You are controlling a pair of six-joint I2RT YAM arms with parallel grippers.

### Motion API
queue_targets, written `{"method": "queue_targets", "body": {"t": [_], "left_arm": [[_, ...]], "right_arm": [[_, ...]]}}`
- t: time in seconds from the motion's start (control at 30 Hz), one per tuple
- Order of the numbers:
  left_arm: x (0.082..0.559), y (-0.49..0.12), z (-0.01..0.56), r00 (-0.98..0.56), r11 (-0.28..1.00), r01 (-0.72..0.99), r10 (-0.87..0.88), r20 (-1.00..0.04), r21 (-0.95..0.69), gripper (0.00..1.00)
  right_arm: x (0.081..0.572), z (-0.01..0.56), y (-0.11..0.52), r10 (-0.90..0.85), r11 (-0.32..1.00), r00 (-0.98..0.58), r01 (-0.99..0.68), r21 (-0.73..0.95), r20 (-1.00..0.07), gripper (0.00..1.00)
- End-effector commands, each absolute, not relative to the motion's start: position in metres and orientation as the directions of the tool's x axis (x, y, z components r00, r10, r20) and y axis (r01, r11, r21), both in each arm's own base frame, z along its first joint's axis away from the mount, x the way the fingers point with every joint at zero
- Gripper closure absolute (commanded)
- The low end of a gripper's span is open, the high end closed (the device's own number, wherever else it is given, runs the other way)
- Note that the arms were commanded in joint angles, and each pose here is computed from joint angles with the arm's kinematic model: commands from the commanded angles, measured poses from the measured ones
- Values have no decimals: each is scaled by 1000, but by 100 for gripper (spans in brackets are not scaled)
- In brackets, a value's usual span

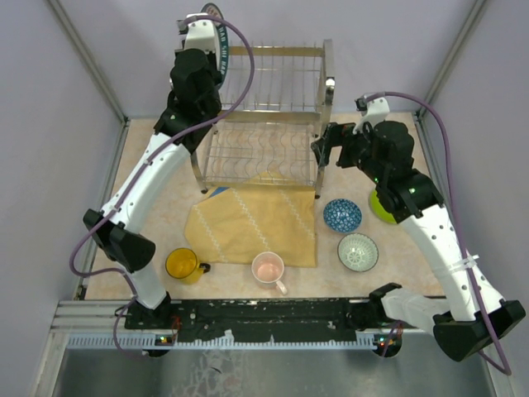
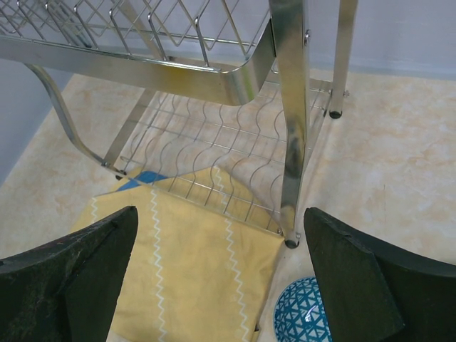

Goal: Load the mixed dishes into the dish rack

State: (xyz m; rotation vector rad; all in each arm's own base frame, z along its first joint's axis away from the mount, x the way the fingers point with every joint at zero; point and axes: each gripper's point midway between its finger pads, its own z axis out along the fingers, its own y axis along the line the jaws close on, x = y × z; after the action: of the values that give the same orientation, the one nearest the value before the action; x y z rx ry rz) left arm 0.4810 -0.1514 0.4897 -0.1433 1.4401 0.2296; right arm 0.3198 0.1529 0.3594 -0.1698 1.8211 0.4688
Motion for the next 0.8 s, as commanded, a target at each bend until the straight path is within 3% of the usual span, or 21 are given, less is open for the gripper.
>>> {"method": "queue_targets", "body": {"t": [0.0, 0.33, 0.53, 0.77], "left_arm": [[464, -143, 515, 180, 970, -241, 11, -984, -33, 100], [463, -145, 489, 118, 974, -224, 0, -993, -27, 100], [463, -147, 479, 83, 975, -223, -4, -997, -23, 73], [466, -149, 477, 83, 976, -215, -4, -997, -21, 63]], "right_arm": [[322, 378, 150, 140, 906, -230, -362, 218, -963, 0], [323, 375, 148, 150, 907, -237, -353, 229, -960, 0], [323, 373, 146, 148, 909, -240, -348, 228, -959, 0], [327, 370, 139, 152, 920, -252, -318, 230, -956, 0]]}}
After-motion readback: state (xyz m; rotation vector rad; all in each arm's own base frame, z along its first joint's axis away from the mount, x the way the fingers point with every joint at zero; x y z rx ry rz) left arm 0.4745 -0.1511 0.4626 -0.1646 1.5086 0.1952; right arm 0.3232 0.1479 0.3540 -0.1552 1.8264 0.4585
